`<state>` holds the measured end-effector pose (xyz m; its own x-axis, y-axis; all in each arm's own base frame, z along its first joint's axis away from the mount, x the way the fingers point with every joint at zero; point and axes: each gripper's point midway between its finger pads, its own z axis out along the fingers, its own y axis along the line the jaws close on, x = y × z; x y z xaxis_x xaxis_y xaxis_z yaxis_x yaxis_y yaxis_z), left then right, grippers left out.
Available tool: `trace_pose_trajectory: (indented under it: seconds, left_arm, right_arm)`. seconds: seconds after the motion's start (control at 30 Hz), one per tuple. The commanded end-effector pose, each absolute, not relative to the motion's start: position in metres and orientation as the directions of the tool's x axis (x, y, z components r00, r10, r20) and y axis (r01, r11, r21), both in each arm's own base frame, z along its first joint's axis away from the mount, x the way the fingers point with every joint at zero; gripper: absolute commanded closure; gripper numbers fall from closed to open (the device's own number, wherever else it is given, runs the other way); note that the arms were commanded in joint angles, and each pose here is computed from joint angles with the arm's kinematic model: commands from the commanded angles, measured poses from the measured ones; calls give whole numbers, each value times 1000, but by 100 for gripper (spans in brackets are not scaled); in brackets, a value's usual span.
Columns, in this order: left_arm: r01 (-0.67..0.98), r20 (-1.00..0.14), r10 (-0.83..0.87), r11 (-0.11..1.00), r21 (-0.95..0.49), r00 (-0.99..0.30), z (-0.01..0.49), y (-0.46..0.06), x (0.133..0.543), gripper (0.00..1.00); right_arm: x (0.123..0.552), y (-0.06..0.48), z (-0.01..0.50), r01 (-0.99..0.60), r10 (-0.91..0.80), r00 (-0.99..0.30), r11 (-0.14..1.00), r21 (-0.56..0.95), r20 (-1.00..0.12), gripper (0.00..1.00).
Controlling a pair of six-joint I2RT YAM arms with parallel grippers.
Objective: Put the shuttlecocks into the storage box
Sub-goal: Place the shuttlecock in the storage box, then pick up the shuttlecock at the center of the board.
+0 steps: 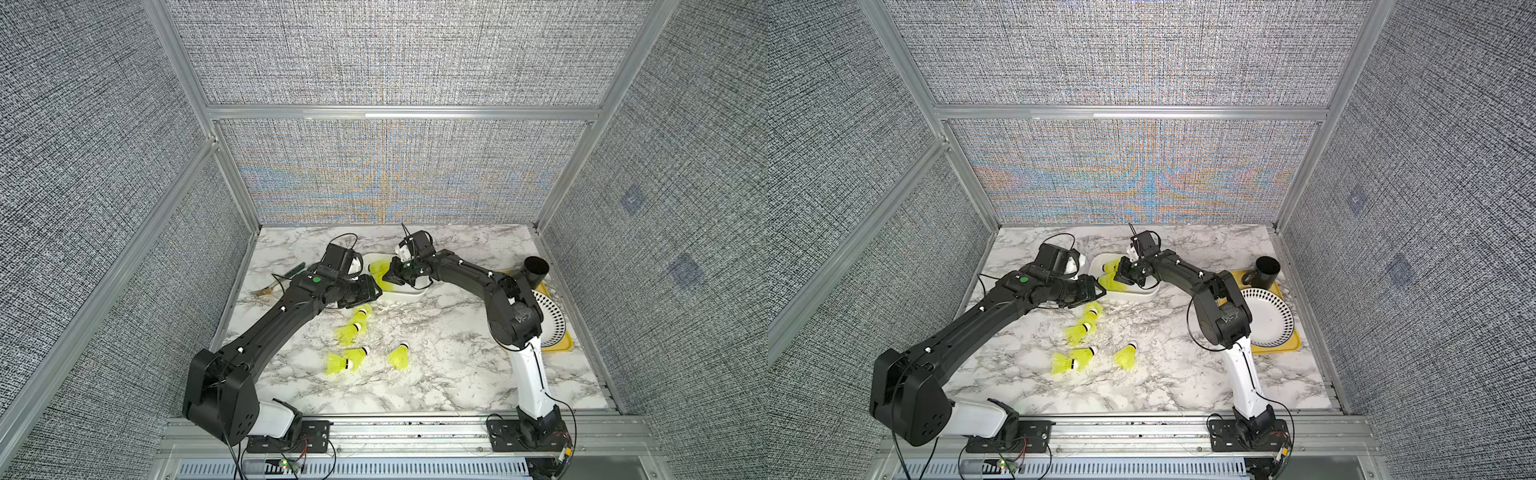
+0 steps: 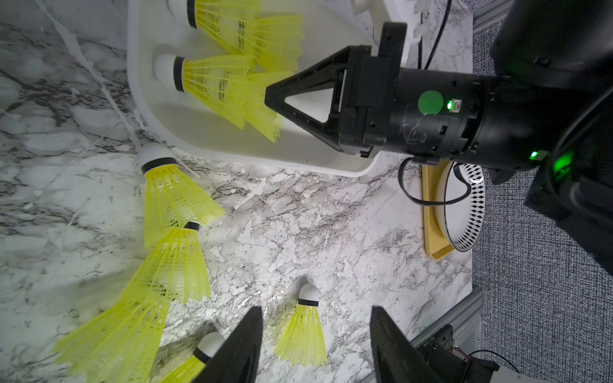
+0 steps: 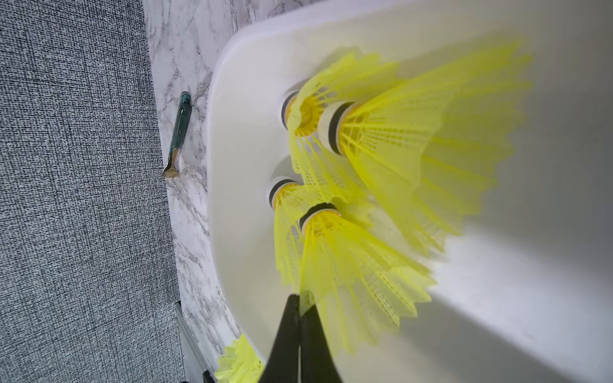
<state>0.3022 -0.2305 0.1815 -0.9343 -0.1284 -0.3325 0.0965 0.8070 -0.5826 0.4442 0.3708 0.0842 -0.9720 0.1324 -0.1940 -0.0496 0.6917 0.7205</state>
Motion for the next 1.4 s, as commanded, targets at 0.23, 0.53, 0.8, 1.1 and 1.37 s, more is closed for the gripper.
trace_pose_trajectory:
  seconds: [0.23,0.53,0.8,1.1,1.37]
  left_arm:
    - [101,-326,-115,810,-577,-938,177,-227,295,45]
    - [96,-326,-121,811,-577,-938,177,-226,294,45]
    - [95,-320,-117,812,-575,-940,176,-225,291,45]
    - [86,-319,-120,822,-563,-940,175,-217,282,45]
    - [83,-322,-118,833,-547,-939,174,-206,267,45]
  right_arm:
    - [440,380,89,-56,123,-977,638,768,-173,100]
    - [441,381,77,-41,121,-981,640,767,-154,100]
    - [441,370,93,-79,114,-971,682,727,-212,77]
    - [434,352,116,-109,107,-956,737,667,-273,66]
    - [421,330,135,-147,85,-932,800,582,-353,65]
